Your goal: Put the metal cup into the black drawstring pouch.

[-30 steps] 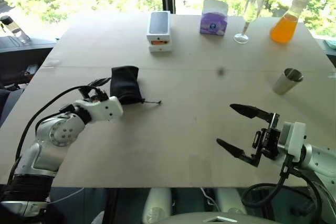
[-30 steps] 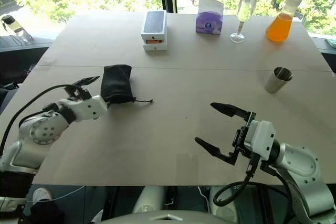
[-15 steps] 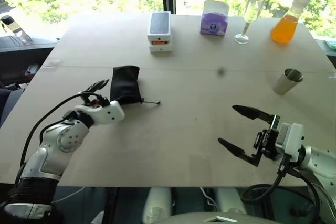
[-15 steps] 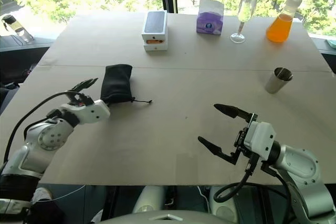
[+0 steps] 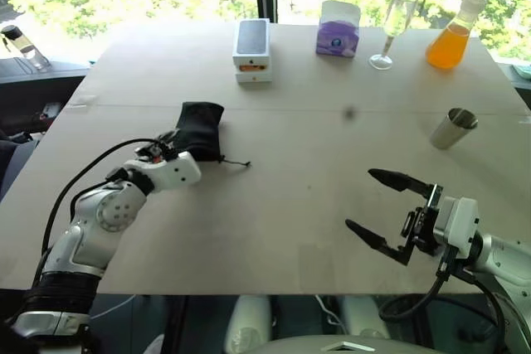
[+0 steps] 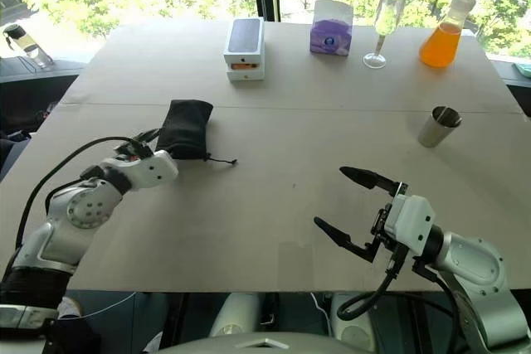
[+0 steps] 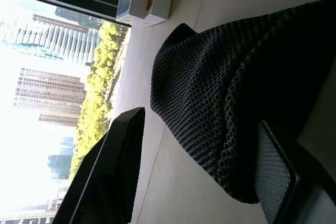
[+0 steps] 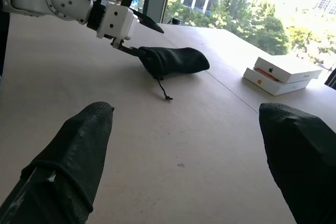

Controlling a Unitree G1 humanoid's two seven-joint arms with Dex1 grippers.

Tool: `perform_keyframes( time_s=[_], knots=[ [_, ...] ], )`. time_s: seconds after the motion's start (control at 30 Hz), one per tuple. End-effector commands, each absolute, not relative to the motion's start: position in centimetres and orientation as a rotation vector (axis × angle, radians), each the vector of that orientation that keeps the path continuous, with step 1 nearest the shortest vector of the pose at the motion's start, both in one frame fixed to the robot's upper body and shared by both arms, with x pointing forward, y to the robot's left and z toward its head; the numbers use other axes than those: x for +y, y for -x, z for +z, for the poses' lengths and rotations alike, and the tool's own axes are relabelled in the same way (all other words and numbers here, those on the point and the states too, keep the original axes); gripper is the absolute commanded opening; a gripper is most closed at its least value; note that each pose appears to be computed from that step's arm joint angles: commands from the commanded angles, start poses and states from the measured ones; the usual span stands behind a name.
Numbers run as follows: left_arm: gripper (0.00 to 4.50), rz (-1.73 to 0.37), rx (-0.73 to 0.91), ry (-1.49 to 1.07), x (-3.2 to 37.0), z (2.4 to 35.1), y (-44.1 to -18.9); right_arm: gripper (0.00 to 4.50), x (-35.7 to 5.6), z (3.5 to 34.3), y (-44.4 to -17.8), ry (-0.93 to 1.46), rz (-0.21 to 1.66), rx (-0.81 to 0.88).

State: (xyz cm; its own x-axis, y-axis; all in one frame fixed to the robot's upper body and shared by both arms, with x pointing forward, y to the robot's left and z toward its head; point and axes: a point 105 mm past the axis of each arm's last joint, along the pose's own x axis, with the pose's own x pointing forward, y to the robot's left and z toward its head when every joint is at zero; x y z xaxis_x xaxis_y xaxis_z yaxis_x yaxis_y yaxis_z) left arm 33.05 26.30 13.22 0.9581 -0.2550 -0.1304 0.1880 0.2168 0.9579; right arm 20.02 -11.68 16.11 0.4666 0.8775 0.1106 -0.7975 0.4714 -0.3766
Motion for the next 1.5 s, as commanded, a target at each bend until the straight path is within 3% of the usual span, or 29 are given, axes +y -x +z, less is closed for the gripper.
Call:
perform_keyframes(
  time_s=[0.03, 0.1, 0.23, 0.5, 0.73, 0.83, 1.07, 1.3, 1.5],
  knots=[
    [1.12, -0.327, -0.081, -1.276, 25.3, 14.3, -33.3, 4.50, -11.4, 16.9, -19.5, 0.308, 1.054, -0.351],
    [0.15, -0.347, -0.059, -1.248, 25.0, 14.3, -33.3, 4.50, -11.4, 16.9, -19.5, 0.309, 1.050, -0.346],
    [0.15, -0.385, 0.020, -1.100, 24.4, 14.5, -33.6, 4.50, -11.8, 16.5, -20.2, 0.309, 1.001, -0.303],
    [0.15, -0.525, 0.321, -0.493, 20.7, 14.8, -33.6, 4.50, -13.9, 17.2, -23.5, 0.397, 0.866, -0.185],
    [0.15, -0.660, 0.635, 0.083, 16.2, 13.5, -32.8, 4.50, -19.1, 19.6, -28.6, 0.660, 0.584, -0.122],
    [0.15, -0.707, 0.674, 0.232, 14.2, 13.9, -33.0, 4.50, -21.3, 19.0, -30.8, 0.715, 0.523, 0.026],
    [0.15, -0.750, 0.680, 0.342, 11.8, 15.0, -33.7, 4.50, -24.1, 20.7, -34.9, 0.651, 0.369, 0.147],
    [0.15, -0.755, 0.662, 0.341, 9.9, 15.0, -34.3, 4.50, -25.9, 22.0, -35.8, 0.672, 0.367, 0.304],
    [0.15, -0.761, 0.656, 0.346, 8.8, 14.8, -34.1, 4.50, -27.1, 21.1, -36.9, 0.670, 0.357, 0.423]
  ],
)
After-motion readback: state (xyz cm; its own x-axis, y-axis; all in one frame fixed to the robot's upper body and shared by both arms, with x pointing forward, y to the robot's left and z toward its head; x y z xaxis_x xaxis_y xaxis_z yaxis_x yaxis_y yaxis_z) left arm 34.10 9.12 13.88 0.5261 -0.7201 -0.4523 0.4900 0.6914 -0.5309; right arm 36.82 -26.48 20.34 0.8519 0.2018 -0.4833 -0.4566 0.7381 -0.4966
